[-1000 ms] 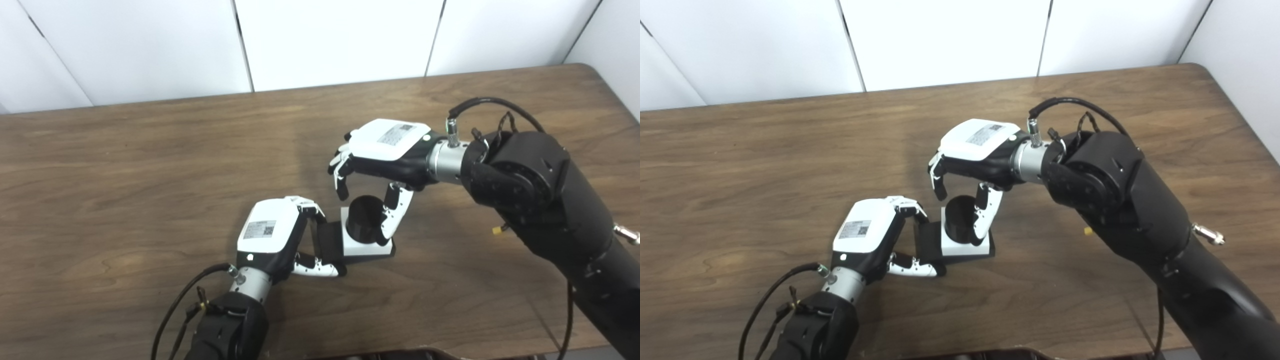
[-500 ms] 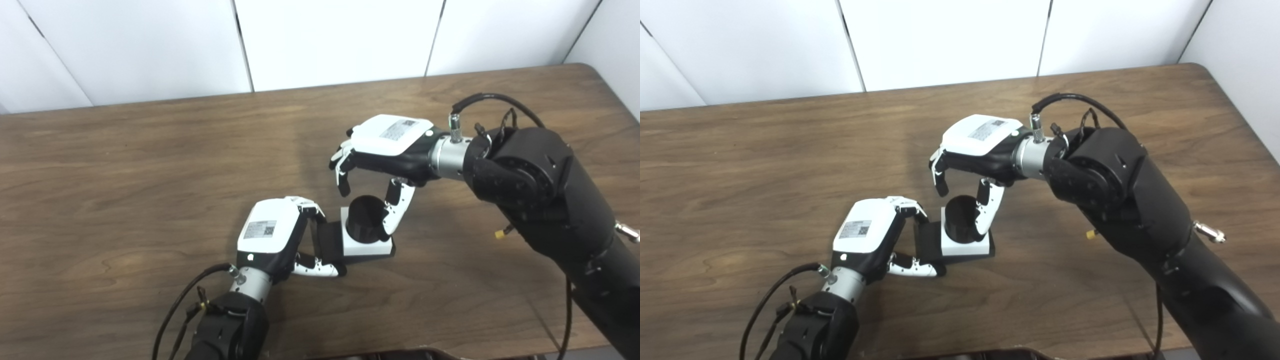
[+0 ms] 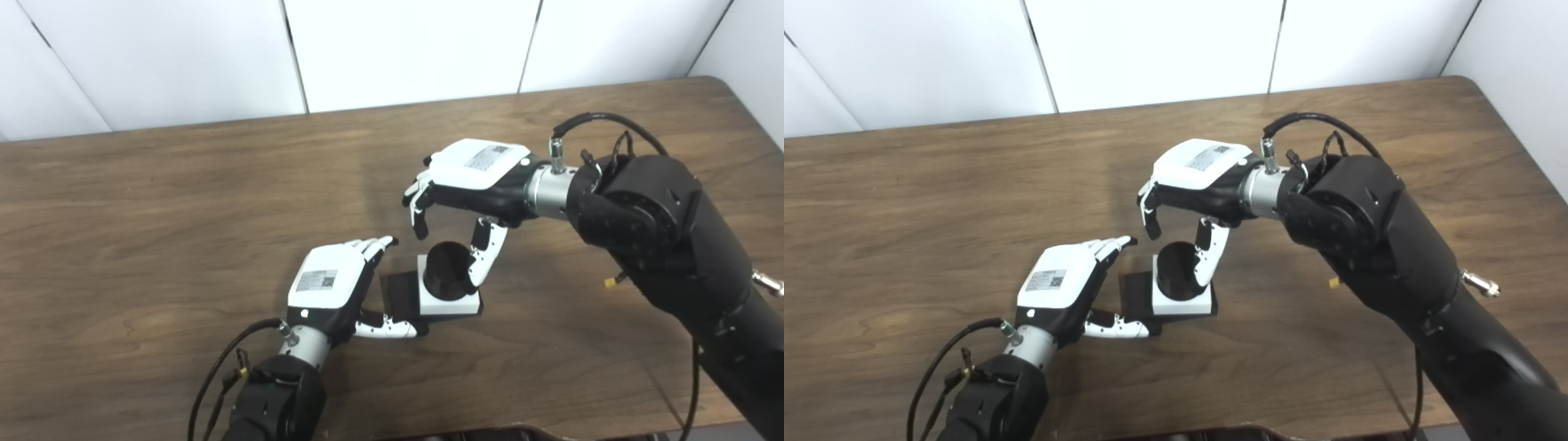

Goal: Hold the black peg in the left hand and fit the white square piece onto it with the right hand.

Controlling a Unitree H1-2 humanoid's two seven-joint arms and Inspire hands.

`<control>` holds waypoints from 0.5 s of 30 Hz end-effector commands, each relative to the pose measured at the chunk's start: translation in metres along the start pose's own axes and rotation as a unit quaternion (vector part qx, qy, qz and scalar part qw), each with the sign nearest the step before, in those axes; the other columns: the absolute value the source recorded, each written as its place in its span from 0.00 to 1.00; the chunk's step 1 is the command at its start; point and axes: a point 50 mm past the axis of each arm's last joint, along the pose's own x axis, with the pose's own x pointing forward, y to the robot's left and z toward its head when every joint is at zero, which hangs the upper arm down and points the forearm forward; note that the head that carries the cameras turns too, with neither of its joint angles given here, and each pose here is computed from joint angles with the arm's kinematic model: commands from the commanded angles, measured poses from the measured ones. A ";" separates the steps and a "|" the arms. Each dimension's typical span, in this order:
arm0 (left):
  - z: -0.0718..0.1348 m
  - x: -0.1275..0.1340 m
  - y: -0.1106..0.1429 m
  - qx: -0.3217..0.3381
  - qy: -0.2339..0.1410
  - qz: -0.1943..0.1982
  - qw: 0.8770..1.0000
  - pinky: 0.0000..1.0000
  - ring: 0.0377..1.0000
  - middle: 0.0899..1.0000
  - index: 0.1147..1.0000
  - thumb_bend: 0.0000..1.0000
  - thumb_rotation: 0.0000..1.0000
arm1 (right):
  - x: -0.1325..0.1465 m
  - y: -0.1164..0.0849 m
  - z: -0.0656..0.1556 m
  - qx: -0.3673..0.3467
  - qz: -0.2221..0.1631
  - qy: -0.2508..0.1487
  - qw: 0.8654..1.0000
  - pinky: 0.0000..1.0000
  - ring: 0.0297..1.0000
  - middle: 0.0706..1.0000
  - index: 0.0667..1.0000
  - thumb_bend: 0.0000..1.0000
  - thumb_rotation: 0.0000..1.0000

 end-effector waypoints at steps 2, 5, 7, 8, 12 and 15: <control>-0.013 -0.005 -0.008 0.001 0.024 -0.046 0.999 0.85 0.87 0.88 0.90 1.00 0.58 | -0.001 -0.019 -0.001 -0.011 -0.032 0.003 0.999 1.00 0.91 0.85 0.60 0.93 0.29; -0.016 -0.006 -0.008 -0.001 0.026 -0.054 0.998 0.86 0.88 0.88 0.91 1.00 0.58 | 0.000 -0.019 -0.001 -0.011 -0.033 0.002 0.999 1.00 0.91 0.85 0.60 0.93 0.30; -0.017 -0.007 -0.005 -0.011 0.025 -0.066 0.997 0.87 0.89 0.89 0.92 1.00 0.58 | 0.000 -0.020 -0.002 -0.010 -0.034 0.001 0.999 1.00 0.91 0.85 0.60 0.93 0.31; -0.017 -0.009 -0.002 -0.020 0.023 -0.072 0.997 0.88 0.89 0.89 0.92 1.00 0.58 | 0.001 -0.020 -0.002 -0.010 -0.035 0.000 0.999 1.00 0.90 0.85 0.60 0.93 0.31; -0.018 -0.012 0.010 -0.039 0.018 -0.087 0.995 0.88 0.89 0.89 0.91 1.00 0.56 | 0.001 -0.022 -0.005 -0.012 -0.036 0.002 0.999 1.00 0.91 0.85 0.60 0.93 0.32; -0.021 -0.013 0.019 -0.052 0.011 -0.083 0.995 0.86 0.88 0.88 0.90 1.00 0.55 | 0.002 -0.024 -0.008 -0.012 -0.037 0.005 0.999 1.00 0.91 0.84 0.61 0.92 0.32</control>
